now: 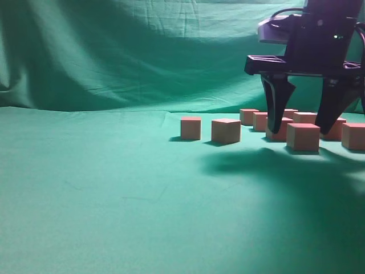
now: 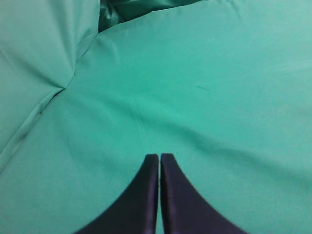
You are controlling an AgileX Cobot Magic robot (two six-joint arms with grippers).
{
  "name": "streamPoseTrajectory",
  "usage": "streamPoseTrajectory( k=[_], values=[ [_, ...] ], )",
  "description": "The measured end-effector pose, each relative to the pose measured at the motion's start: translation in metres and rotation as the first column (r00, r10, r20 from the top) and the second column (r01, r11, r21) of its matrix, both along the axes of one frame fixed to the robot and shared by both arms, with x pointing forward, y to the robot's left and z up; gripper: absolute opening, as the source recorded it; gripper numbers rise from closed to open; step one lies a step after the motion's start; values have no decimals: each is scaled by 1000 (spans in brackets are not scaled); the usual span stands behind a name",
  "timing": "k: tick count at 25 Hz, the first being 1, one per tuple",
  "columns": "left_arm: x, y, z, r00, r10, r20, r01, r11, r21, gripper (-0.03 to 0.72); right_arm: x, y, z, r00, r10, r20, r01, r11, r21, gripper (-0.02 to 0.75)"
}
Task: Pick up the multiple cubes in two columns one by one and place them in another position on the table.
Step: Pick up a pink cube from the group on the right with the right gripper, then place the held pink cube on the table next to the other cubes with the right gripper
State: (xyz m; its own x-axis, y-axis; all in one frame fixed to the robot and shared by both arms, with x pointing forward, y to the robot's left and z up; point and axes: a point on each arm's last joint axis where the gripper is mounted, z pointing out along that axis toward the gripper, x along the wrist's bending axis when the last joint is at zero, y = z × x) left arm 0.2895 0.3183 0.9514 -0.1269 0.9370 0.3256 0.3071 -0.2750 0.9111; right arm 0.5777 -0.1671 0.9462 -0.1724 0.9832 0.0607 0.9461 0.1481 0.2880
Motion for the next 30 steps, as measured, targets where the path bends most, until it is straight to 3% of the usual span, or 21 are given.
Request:
streamPoseTrajectory(
  k=[2,5,6,13,16,21,24,30],
  values=[
    [0,0,0,1000,0,0,0,1000,0,0,0,0,-2,1000,0,-3,0,1000,-1,409],
    [0,0,0,1000,0,0,0,1000,0,0,1,0,-2,1000,0,-2,0,1000,-1,255],
    [0,0,0,1000,0,0,0,1000,0,0,1,0,-2,1000,0,-2,0,1000,-1,244],
    [0,0,0,1000,0,0,0,1000,0,0,5,4,15,999,39,-39,-39,999,-14,256],
    [0,0,0,1000,0,0,0,1000,0,0,9,17,47,994,109,-17,-109,994,-13,256],
    [0,0,0,1000,0,0,0,1000,0,0,12,63,115,966,227,127,-232,972,28,256],
    [0,0,0,1000,0,0,0,1000,0,0,9,95,137,940,294,170,-305,952,39,256],
    [0,0,0,1000,0,0,0,1000,0,0,19,151,112,934,343,101,-349,936,44,256]
  ],
)
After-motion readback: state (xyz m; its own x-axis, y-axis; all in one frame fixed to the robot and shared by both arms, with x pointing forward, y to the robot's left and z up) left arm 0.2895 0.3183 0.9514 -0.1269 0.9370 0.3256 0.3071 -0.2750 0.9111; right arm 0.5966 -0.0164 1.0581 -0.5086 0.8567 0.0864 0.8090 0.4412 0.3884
